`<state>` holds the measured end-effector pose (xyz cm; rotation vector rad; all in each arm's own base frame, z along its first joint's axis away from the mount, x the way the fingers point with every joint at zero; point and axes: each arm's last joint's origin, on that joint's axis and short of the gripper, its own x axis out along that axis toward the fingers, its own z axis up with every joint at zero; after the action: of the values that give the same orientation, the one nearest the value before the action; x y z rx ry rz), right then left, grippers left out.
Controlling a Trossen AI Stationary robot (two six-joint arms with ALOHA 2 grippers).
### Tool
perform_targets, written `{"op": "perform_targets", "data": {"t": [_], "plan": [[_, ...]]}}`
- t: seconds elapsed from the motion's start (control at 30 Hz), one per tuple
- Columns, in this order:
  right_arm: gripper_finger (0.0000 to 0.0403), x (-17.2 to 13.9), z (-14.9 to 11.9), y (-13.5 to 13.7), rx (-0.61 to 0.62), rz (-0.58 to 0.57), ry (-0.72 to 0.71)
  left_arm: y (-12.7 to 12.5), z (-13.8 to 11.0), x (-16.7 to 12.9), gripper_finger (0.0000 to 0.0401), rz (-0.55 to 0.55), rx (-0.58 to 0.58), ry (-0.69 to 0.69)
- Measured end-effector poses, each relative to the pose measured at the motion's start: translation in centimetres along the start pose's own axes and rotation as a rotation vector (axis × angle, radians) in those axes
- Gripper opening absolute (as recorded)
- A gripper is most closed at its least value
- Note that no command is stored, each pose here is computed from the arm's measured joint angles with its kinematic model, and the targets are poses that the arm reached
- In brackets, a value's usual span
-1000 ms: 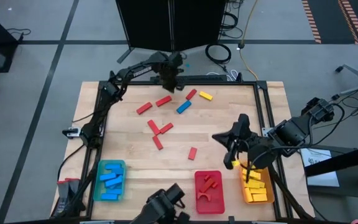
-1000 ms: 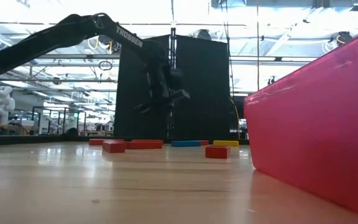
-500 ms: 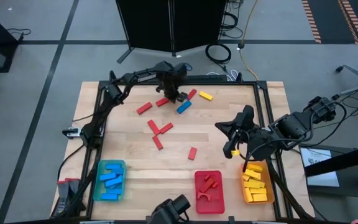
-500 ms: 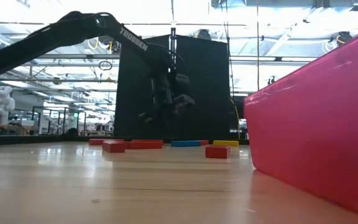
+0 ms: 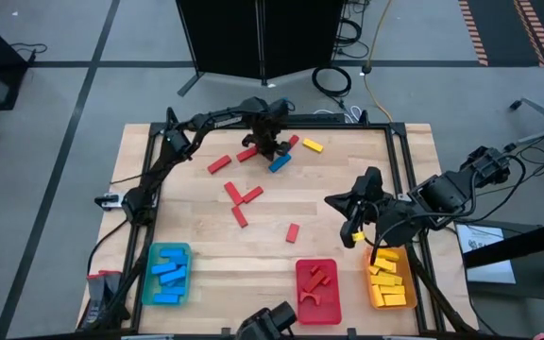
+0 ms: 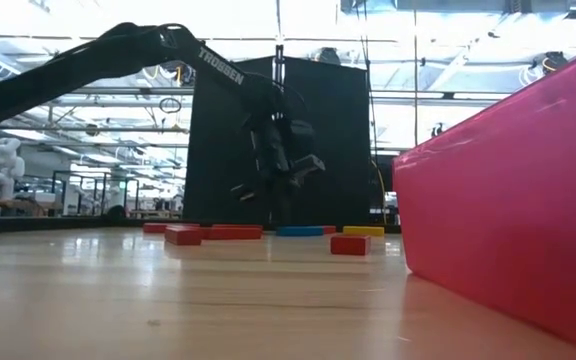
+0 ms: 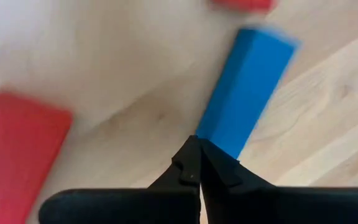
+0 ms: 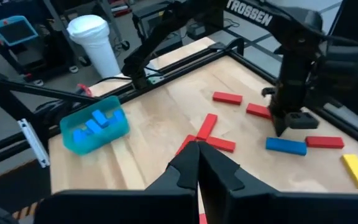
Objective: Sort blocks
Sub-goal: Put the blue block into the blue bin
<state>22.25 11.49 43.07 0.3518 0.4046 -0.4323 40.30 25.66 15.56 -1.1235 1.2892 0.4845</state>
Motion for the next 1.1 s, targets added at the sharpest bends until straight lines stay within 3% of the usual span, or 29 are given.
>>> {"op": "perform_targets", "data": {"t": [0.2,0.3,0.4,0.5,0.63,0.7,0.8,0.93,1.1], "plan": [[0.0000,-0.7,-0.3,0.8,0.019,0.057,-0.010,-0.9,-1.0,0.4,0.0000,0.033,0.014,0.040],[0.0000,-0.8,-0.5,0.8,-0.004,0.051,0.000,-1.9,-2.0,0.7,0.0000,-0.098,0.090,0.148],[0.0000,-0.4,-0.8,-0.4,-0.028,-0.080,-0.007,-4.6,-4.6,-0.3,0.0000,-0.181,0.194,0.225],[0.0000,1.0,-0.4,-2.8,0.007,-0.266,0.005,-7.0,-7.7,-4.5,0.0000,-0.189,0.362,0.180],[0.0000,4.5,0.5,-6.8,0.016,-0.513,0.169,-8.6,-12.6,-12.7,0.0000,-0.135,0.564,-0.016],[0.0000,7.0,1.1,-8.4,-0.074,-0.585,0.266,-8.6,-15.6,-17.3,0.0000,-0.139,0.641,-0.145],[0.0000,11.7,2.0,-10.1,-0.313,-0.526,0.416,-7.9,-20.6,-23.7,0.0000,-0.123,0.688,-0.368],[0.0000,18.3,2.8,-11.9,-0.618,-0.284,0.508,-6.9,-26.6,-28.9,0.0000,-0.088,0.702,-0.631],[0.0000,23.9,2.5,-15.5,-0.785,-0.070,0.576,-4.7,-32.0,-32.7,0.0000,-0.052,0.707,-0.838]]}}
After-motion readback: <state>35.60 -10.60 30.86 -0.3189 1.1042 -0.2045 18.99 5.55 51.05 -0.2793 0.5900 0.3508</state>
